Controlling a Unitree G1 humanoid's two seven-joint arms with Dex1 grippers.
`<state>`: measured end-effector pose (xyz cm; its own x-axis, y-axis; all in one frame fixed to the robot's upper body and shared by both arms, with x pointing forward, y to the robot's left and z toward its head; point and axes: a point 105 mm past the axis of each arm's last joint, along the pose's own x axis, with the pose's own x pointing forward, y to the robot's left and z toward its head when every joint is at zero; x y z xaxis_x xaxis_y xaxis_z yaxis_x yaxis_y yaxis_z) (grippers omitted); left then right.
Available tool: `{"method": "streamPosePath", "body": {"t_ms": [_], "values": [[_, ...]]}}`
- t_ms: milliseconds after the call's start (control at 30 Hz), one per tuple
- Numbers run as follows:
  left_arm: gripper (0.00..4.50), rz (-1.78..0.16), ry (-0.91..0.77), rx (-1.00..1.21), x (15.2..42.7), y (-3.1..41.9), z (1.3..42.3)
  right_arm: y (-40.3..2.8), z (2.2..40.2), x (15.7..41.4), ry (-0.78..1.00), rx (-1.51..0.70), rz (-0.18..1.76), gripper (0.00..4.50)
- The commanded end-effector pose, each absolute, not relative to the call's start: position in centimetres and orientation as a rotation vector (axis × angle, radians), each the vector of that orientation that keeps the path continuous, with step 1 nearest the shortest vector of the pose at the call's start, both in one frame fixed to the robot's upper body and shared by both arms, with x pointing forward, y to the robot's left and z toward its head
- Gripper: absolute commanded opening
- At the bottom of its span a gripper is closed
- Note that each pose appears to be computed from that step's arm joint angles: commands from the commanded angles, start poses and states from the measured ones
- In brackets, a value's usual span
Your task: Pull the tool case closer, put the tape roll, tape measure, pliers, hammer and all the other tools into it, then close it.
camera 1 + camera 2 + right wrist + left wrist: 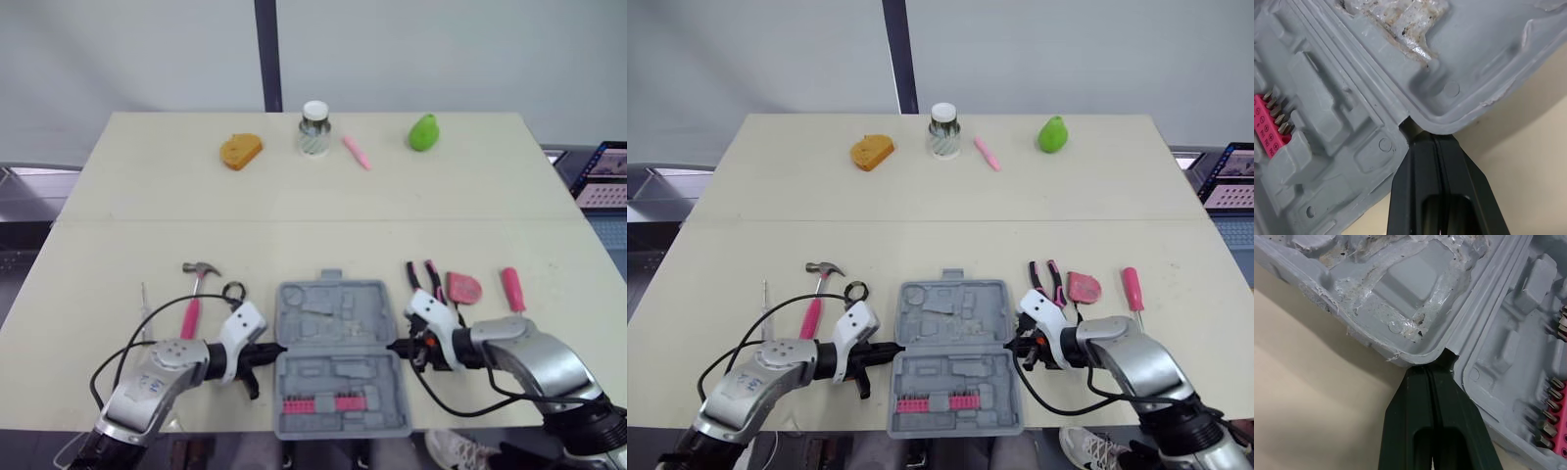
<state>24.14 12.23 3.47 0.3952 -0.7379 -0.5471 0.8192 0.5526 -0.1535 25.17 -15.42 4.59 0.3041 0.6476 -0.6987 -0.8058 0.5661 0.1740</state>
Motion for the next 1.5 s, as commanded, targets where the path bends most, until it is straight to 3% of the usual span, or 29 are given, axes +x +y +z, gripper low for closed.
{"method": "streamPosePath", "body": {"t_ms": [33, 600, 1500], "values": [[0.05, -1.043, 0.644, 0.124, 23.0, 11.5, 3.1, -15.5, 5.2, 24.6, 0.798, -0.228, 0.974, 0.0], [0.05, -1.062, 0.693, 0.099, 21.3, 11.5, 3.0, -15.6, 5.0, 23.1, 0.825, -0.204, 0.972, 0.0], [0.05, -0.974, 0.699, 0.12, 22.1, 14.4, 3.4, -17.8, 5.4, 23.8, 0.825, -0.225, 0.903, 0.0]]}}
